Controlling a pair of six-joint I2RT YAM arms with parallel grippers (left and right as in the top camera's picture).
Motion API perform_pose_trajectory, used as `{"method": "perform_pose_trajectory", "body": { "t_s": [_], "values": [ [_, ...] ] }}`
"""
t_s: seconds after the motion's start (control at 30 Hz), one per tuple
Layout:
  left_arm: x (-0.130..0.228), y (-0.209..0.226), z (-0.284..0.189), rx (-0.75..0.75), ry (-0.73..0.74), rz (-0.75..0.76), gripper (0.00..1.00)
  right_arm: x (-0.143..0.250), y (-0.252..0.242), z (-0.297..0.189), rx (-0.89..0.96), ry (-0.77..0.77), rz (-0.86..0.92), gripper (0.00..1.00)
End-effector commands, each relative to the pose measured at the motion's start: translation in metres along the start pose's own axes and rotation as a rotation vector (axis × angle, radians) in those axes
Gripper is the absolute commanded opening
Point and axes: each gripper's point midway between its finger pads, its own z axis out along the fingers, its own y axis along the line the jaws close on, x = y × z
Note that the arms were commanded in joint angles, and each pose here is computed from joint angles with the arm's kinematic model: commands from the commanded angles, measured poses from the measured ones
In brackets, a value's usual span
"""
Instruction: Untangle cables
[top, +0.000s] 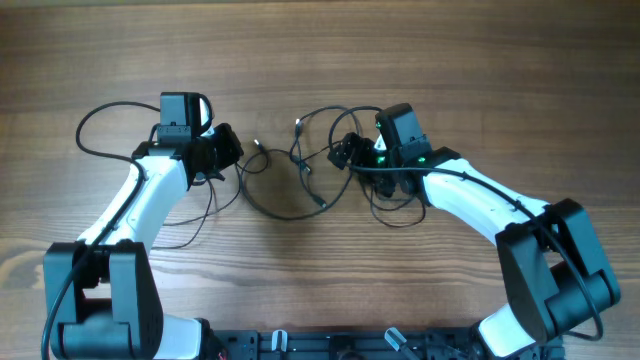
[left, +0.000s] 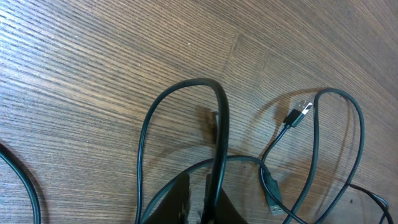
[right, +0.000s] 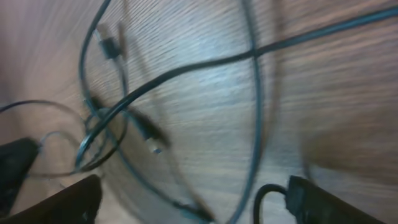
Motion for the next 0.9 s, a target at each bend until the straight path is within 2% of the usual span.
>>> {"method": "perform_pose_trajectory", "body": {
  "t_s": [0.0, 0.03, 0.17, 0.27, 0.47, 0.6, 0.73, 0.77, 0.8, 0.87],
  "values": [
    [0.0, 0.003, 0.003, -0.018, 0.001, 0.02, 0.11, 0.027, 0.023, 0.0, -0.131, 0.16, 0.05, 0.96],
    [0.0, 0.003, 0.003, -0.018, 0.001, 0.02, 0.11, 0.027, 0.028, 0.0, -0.15, 0.166, 0.057, 1.0],
    [0.0, 0.003, 0.003, -0.018, 0.001, 0.02, 0.12, 0.009, 0.043, -0.001, -0.207, 0.083, 0.03, 1.0],
    [0.0, 0.003, 0.003, -0.018, 0.001, 0.02, 0.12, 0.001, 0.039, 0.002, -0.181, 0.049, 0.125, 1.0],
    [0.0, 0.003, 0.003, -0.018, 0.001, 0.02, 0.12, -0.001, 0.031, 0.017, -0.176, 0.061, 0.183, 1.0],
    [0.0, 0.003, 0.003, -0.018, 0.001, 0.02, 0.12, 0.012, 0.045, 0.019, -0.255, 0.161, 0.201, 1.0],
    [0.0, 0.003, 0.003, -0.017, 0.0, 0.02, 0.13, 0.005, 0.05, 0.018, -0.276, 0.131, 0.184, 1.0],
    [0.0, 0.003, 0.003, -0.017, 0.0, 0.02, 0.13, 0.0, 0.048, 0.019, -0.265, 0.099, 0.188, 0.97],
    [0.0, 0.003, 0.003, -0.017, 0.0, 0.02, 0.13, -0.006, 0.045, 0.02, -0.246, 0.06, 0.193, 0.91],
    [0.0, 0.003, 0.003, -0.018, 0.001, 0.02, 0.13, -0.022, 0.031, 0.025, -0.186, -0.036, 0.208, 0.69]
  ]
}}
